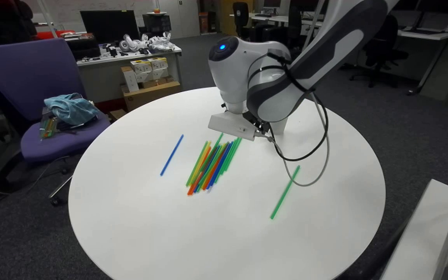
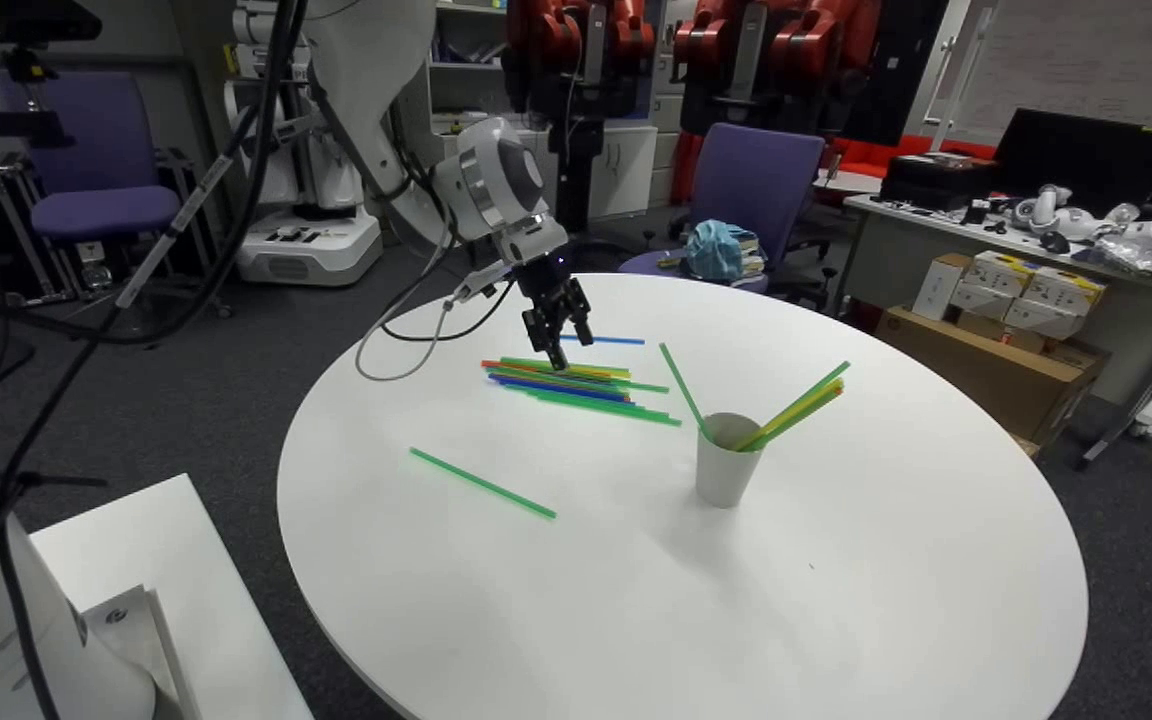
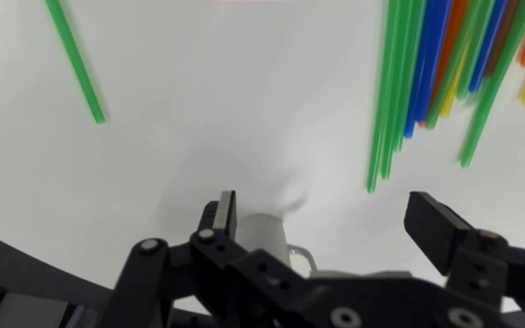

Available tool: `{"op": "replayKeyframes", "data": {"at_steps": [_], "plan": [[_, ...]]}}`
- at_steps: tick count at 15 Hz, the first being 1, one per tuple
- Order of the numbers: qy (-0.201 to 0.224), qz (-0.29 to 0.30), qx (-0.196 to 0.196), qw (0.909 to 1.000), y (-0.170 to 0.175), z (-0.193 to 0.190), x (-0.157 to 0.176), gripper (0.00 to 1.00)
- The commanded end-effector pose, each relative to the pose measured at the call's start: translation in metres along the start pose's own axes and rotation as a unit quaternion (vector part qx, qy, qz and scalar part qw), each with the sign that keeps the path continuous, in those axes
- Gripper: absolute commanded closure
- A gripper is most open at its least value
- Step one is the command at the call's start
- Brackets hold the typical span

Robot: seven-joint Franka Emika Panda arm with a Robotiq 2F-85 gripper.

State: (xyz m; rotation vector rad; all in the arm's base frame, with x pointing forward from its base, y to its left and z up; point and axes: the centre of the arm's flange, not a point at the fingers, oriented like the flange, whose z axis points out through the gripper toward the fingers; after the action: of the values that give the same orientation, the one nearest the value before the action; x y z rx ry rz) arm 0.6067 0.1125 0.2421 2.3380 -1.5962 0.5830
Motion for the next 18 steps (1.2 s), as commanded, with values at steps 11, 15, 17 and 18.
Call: {"op": "replayKeyframes", "data": {"at_steps": [11, 15, 17, 18], "plan": [[-0.181, -0.087, -0.034, 0.9790, 0.083, -0.012, -0.018, 0.00], [-0.182, -0.087, -0.036, 0.9788, 0.085, -0.011, -0.019, 0.00], [-0.182, -0.087, -0.036, 0.9788, 0.085, -0.011, -0.019, 0.00], [-0.182, -0.087, -0.036, 0.9788, 0.085, -0.011, -0.019, 0.00]]}}
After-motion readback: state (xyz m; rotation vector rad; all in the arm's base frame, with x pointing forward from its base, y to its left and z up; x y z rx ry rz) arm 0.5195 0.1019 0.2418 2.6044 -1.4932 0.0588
